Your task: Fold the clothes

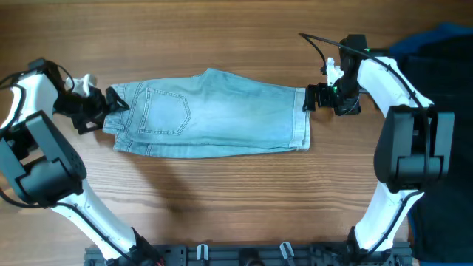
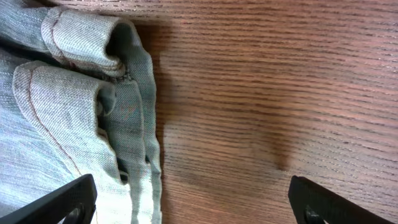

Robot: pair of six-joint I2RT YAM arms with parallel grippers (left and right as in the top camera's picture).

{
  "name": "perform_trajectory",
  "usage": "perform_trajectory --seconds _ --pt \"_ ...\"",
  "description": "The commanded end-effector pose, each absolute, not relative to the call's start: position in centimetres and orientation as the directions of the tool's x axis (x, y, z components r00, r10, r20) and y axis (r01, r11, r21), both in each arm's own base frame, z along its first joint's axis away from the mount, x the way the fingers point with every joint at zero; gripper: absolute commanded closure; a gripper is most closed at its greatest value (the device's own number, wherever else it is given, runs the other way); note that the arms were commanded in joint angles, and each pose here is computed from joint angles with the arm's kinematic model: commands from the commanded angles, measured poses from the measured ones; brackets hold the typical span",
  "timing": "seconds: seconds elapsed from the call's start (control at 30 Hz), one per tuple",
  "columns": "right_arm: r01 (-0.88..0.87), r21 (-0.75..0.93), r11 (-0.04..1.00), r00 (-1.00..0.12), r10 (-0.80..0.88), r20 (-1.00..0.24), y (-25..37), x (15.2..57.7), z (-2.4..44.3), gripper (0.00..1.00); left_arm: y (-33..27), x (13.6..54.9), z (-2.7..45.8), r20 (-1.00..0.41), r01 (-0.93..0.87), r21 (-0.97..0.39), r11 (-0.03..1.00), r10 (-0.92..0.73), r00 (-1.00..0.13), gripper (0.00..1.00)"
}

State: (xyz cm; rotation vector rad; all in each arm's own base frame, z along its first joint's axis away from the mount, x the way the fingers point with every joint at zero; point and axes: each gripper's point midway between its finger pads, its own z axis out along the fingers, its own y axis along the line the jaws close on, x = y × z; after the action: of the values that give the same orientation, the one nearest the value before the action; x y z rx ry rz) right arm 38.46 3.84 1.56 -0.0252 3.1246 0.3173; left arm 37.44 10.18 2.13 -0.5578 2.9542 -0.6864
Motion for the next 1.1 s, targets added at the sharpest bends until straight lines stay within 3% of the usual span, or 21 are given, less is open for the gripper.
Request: perform_trajectory --seconds 0.0,0.2,0.37,0.4,0.47,0.5,0.57,0.83,1.07 --pt "-0.029 0.218 0.975 -0.999 -0.032 0.009 4.0 38.2 1.0 0.00 8.6 36.9 1.3 0.024 -0.292 -0.500 0.815 -0.324 -0.946 0.00" --pt "-0.029 0.224 0.974 -0.999 -0.031 0.005 4.1 38.3 1.0 0.00 6.7 35.2 -0.9 0.091 -0.319 -0.562 0.763 -0.326 -0.941 0.01" --pt "-0.031 0.247 0.968 -1.000 -0.031 -0.003 4.5 38.5 1.1 0.00 4.8 34.6 -1.4 0.116 -0.309 -0.587 0.749 -0.299 -0.947 0.24" --pt "-0.030 0.247 0.968 -1.000 -0.030 -0.003 4.5 38.5 1.1 0.00 4.5 34.7 -1.4 0.123 -0.313 -0.585 0.748 -0.300 -0.946 0.30" --pt "-0.030 0.247 0.969 -1.000 -0.029 -0.005 4.5 38.6 1.1 0.00 3.7 34.9 -1.5 0.121 -0.297 -0.584 0.755 -0.281 -0.952 0.63" --pt "-0.030 0.247 0.968 -1.000 -0.029 -0.004 4.5 38.5 1.1 0.00 3.4 34.9 -1.5 0.119 -0.290 -0.584 0.758 -0.274 -0.954 0.69" --pt "-0.029 0.247 0.969 -1.000 -0.030 0.001 4.5 38.4 1.1 0.00 3.1 35.1 -1.5 0.111 -0.277 -0.580 0.766 -0.262 -0.959 0.96" --pt "-0.026 0.247 0.969 -1.000 -0.029 0.011 4.5 38.2 1.1 0.00 5.9 35.2 -1.8 0.128 -0.362 -0.500 0.787 -0.346 -0.929 0.96" --pt "-0.025 0.247 0.969 -0.999 -0.029 0.013 4.5 38.1 1.1 0.00 10.5 37.4 2.4 0.081 -0.397 -0.378 0.836 -0.397 -0.914 0.96"
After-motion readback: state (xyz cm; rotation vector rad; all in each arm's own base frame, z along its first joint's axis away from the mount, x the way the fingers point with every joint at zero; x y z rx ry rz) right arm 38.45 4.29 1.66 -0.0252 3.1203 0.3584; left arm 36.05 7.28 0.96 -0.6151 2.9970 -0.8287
